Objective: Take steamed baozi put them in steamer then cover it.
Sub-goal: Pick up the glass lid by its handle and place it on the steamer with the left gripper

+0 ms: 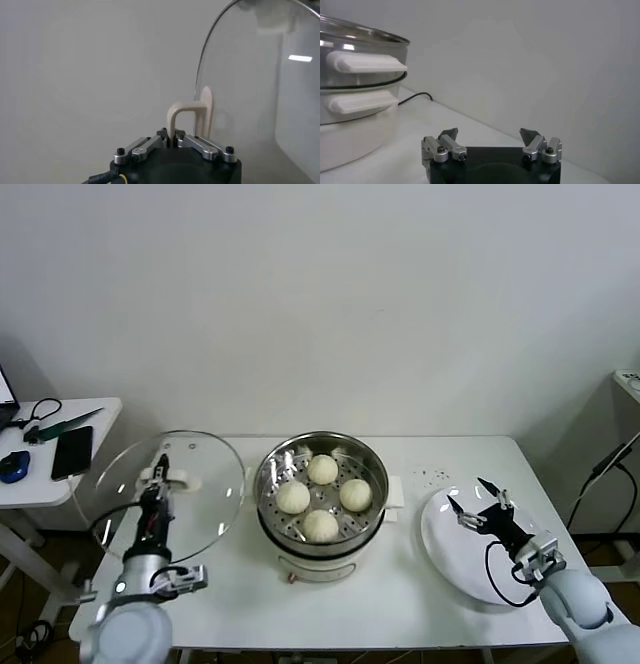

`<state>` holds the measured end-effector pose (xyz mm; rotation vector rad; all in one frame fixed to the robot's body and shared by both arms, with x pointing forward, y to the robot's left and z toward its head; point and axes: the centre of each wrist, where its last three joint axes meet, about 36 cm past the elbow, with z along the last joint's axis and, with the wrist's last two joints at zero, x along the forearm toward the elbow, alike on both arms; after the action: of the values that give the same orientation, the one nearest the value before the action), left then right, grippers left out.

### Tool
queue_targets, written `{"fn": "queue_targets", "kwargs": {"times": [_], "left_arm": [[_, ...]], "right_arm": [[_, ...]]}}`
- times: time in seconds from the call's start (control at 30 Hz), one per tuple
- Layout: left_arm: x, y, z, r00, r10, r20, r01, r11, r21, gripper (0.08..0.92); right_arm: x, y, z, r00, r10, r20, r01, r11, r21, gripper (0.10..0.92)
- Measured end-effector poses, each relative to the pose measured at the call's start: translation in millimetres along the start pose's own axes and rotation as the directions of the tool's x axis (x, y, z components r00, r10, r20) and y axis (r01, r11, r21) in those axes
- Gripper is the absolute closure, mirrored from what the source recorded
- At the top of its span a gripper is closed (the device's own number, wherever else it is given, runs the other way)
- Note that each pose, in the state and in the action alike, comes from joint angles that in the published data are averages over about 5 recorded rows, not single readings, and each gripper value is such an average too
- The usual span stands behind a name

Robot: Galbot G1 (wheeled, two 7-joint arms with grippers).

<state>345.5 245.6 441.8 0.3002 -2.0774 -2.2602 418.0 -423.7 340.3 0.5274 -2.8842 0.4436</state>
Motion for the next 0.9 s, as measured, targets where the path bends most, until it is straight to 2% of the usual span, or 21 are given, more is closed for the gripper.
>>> {"fn": "queue_targets", "kwargs": {"times": [0.23, 0.5, 0.9], "left_arm": [[-13.7, 18.9, -50.0, 0.9984, 0.038, 0.042, -0.039, 0.999, 0.015, 0.849], [-23.5, 29.6, -115.3, 0.9957, 0.053, 0.076, -0.057, 0.997, 0.052, 0.849], [-20.9, 23.3, -197.2, 0.9864, 0.088, 0.139, -0.106, 0.987, 0.123, 0.849]], "right_arm": [[-1.3, 0.2, 6.3, 1.0, 0.003, -0.007, -0.003, 1.0, 0.001, 0.2], [0.1, -2.8, 10.9, 1.0, 0.012, -0.009, -0.012, 1.0, 0.003, 0.2], [3.8, -6.7, 16.5, 1.0, 0.021, -0.01, -0.021, 1.0, 0.004, 0.2]]}}
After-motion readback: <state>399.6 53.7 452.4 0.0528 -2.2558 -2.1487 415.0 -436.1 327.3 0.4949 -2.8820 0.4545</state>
